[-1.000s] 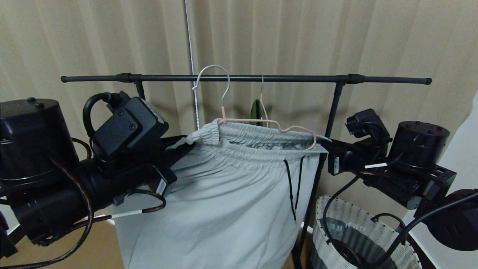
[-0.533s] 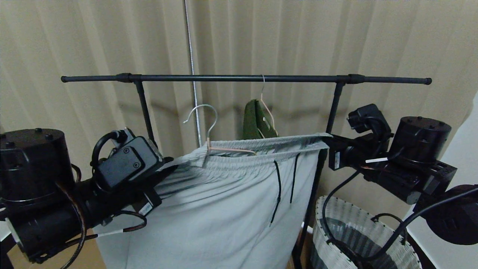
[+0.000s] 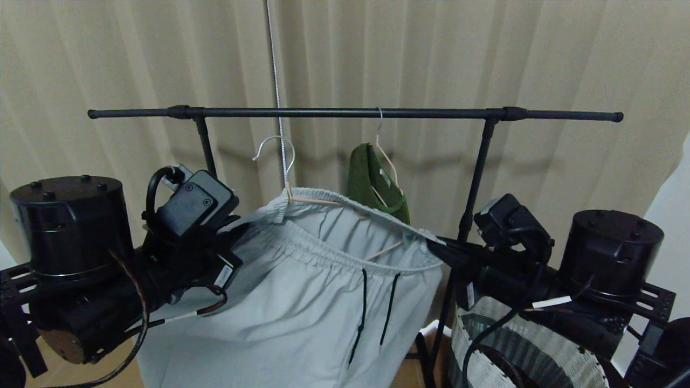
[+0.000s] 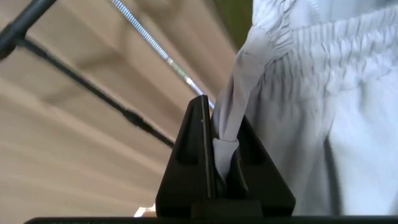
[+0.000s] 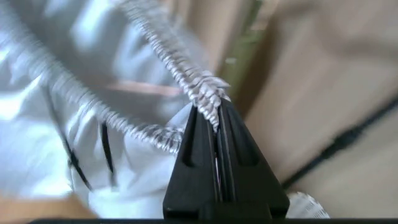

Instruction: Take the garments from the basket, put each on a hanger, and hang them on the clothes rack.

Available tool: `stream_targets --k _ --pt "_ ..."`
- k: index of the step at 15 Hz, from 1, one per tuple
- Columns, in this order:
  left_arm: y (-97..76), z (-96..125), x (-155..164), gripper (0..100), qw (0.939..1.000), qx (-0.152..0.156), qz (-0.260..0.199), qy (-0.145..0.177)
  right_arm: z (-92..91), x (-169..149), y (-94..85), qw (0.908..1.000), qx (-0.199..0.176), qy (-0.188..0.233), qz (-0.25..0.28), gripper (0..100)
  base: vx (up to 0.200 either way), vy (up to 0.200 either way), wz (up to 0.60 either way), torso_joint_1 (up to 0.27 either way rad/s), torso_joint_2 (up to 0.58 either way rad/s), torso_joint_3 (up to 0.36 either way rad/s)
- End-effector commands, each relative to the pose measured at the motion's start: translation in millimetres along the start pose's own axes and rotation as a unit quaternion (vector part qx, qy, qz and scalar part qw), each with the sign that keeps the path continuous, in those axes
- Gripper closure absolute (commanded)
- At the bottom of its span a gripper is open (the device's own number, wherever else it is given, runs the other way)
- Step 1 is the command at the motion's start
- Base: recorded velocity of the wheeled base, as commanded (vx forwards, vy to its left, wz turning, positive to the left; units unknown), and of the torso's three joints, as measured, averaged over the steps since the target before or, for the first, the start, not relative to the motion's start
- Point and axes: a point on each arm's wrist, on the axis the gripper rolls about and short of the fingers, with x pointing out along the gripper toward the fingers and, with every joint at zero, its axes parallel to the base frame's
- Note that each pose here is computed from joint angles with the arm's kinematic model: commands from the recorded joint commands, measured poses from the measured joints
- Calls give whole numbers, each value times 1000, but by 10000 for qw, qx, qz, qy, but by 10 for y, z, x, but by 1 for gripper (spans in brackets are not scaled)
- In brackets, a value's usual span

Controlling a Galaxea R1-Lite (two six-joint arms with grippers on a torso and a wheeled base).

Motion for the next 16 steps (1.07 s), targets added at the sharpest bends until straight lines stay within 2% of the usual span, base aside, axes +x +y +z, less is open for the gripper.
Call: stream_targets --k 1,5,6,9,11,12,16 --pt "-31 27 10 100 10000 -31 -63 -54 80 -88 103 9995 -65 -184 230 100 0 0 0 0 0 0" --pt "-82 125 -4 100 9993 -242 -179 -235 48 -67 164 9991 -110 -117 387 100 0 0 0 0 0 0" --pt "-78 132 -3 100 9992 -254 -172 -248 47 -72 164 9991 -118 -117 386 0 0 0 0 0 0 0" --pt "-73 142 -1 100 9990 -283 -135 -320 23 -108 140 9993 -164 -79 331 0 0 0 0 0 0 0" --pt "-71 147 -1 100 9990 -279 -134 -337 -9 -129 -63 9984 -561 -20 -41 0 0 0 0 0 0 0" --pt "-73 145 3 100 9990 -277 -138 -330 -7 -139 -110 9977 -666 -23 -127 0 0 0 0 0 0 0" --pt "-159 122 85 100 9990 -226 -250 -277 171 -153 -165 9937 -1034 -369 -210 0 0 0 0 0 0 0"
